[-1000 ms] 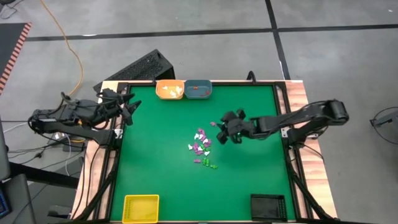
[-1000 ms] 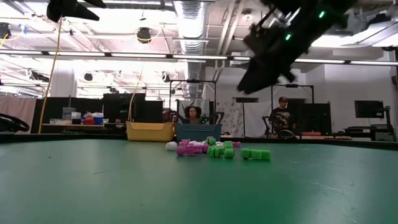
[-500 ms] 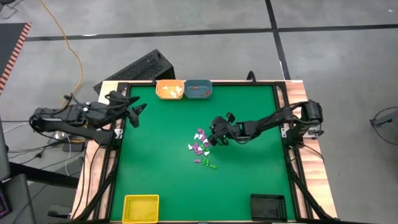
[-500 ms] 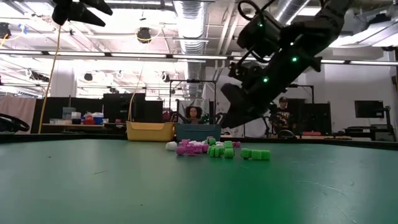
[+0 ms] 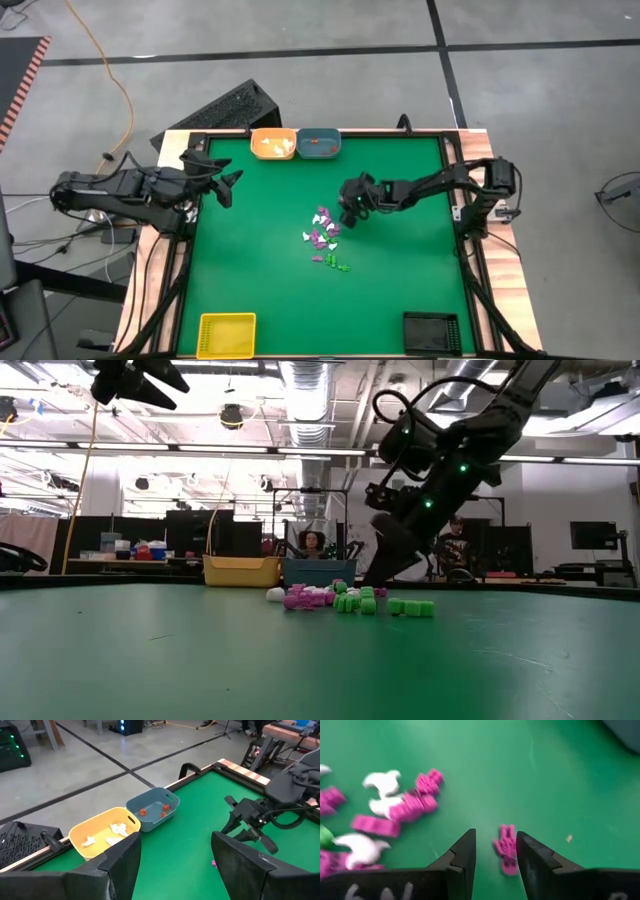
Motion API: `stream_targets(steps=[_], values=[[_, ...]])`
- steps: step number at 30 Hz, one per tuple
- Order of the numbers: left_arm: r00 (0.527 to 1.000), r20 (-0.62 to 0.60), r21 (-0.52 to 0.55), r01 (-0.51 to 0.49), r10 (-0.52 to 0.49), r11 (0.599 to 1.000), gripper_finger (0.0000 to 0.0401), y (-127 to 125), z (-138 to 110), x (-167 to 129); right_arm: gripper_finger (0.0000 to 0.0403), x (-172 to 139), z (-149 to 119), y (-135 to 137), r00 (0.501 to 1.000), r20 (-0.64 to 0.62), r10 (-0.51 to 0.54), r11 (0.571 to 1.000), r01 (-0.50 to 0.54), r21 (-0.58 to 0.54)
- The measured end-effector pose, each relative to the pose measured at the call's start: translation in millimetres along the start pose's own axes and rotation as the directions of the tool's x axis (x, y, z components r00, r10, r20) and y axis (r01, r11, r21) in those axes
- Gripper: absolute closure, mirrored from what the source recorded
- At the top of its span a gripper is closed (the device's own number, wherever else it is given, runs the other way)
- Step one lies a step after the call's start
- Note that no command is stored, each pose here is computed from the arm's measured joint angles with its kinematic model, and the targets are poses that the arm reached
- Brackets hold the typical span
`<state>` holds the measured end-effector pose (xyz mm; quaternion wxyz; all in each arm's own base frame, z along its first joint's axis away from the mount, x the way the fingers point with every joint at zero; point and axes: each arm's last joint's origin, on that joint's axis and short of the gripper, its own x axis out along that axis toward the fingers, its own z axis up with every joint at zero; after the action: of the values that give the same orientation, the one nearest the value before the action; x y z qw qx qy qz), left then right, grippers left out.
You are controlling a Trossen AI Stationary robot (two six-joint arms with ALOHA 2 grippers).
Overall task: Sort Halloween decoration
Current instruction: Put the pink skeleton into the yellow bin
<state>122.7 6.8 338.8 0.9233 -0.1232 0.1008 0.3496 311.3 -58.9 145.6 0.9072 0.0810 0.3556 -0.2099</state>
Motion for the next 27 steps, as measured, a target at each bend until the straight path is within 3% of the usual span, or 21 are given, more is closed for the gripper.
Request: stream_targets(steps=[9, 15, 19, 27], values=[[1.0, 0.011, 0.002, -0.029, 0.029, 1.0, 0.017, 0.1, 0.1, 0.8, 0.0269, 2.5, -1.8, -14.9, 0.998, -0.043, -0.038, 0.998, 0.036, -0.043], [0.999, 0.018, -0.004, -0.044, 0.044, 0.999, 0.017, 0.4, 0.3, 0.9, 0.0269, 15.6, -10.3, -10.1, 0.996, -0.084, 0.027, 0.997, -0.033, -0.073], [0.999, 0.019, -0.009, -0.045, 0.045, 0.999, 0.017, 0.4, 0.3, 0.9, 0.0271, 24.9, -20.3, -5.1, 0.992, -0.124, 0.029, 0.999, -0.034, -0.036], [0.998, 0.022, -0.012, -0.051, 0.051, 0.999, 0.017, 0.6, 0.4, 0.9, 0.0337, 17.3, -17.8, -1.2, 0.993, -0.115, 0.005, 0.999, -0.009, -0.033]])
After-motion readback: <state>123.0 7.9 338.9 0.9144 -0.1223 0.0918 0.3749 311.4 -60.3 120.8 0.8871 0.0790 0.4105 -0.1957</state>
